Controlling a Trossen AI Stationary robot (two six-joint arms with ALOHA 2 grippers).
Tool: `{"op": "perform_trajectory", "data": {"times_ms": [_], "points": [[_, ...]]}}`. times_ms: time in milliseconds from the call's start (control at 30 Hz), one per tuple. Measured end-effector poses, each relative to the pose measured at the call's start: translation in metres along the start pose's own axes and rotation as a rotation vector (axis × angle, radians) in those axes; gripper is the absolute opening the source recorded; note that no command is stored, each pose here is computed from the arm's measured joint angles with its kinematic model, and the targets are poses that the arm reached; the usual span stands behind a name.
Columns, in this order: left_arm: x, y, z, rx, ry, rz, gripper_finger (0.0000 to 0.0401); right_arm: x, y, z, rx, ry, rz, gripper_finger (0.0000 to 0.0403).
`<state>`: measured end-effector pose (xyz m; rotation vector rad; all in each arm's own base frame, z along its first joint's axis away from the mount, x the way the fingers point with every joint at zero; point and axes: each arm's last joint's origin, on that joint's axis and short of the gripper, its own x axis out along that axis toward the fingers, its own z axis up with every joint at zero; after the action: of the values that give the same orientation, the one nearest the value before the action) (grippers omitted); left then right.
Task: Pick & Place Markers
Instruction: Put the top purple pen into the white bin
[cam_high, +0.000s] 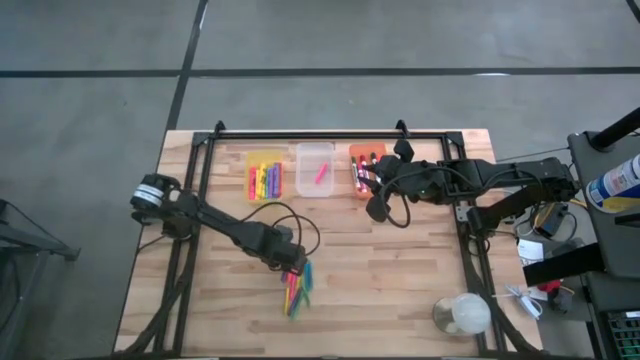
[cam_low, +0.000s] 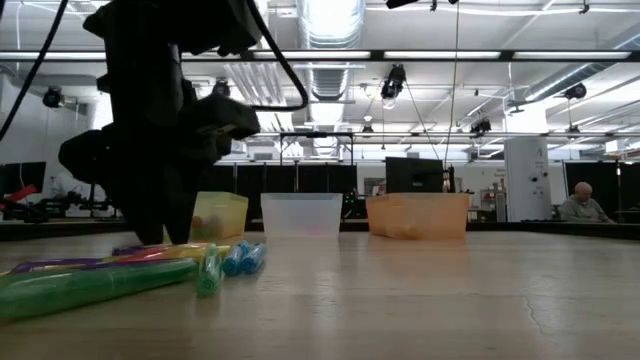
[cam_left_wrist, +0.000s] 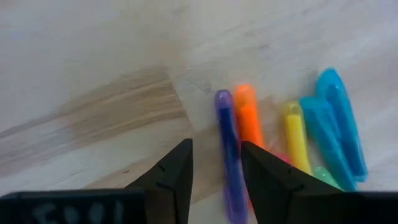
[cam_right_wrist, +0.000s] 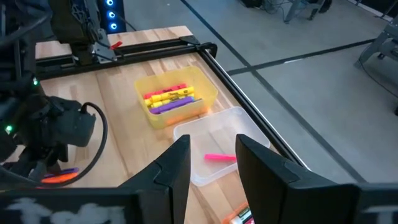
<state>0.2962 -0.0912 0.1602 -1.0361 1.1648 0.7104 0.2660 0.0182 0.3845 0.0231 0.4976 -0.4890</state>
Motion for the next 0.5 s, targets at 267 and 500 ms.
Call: {"op": "perform_trajectory", "data": {"times_ms": [267, 500], "points": [[0.0086, 0.0001, -0.0010, 0.029, 0.024, 0.022, 0.0129, 0.0002, 0.0000, -0.0001, 0.000, 0.001, 0.000, 0.0121], [0.0088, 0.0010, -0.0011, 0.055, 0.027, 0.029, 0.0079, 0.0002, 0.0001, -0.0002, 0.000, 0.001, 0.000, 0.0121]]}}
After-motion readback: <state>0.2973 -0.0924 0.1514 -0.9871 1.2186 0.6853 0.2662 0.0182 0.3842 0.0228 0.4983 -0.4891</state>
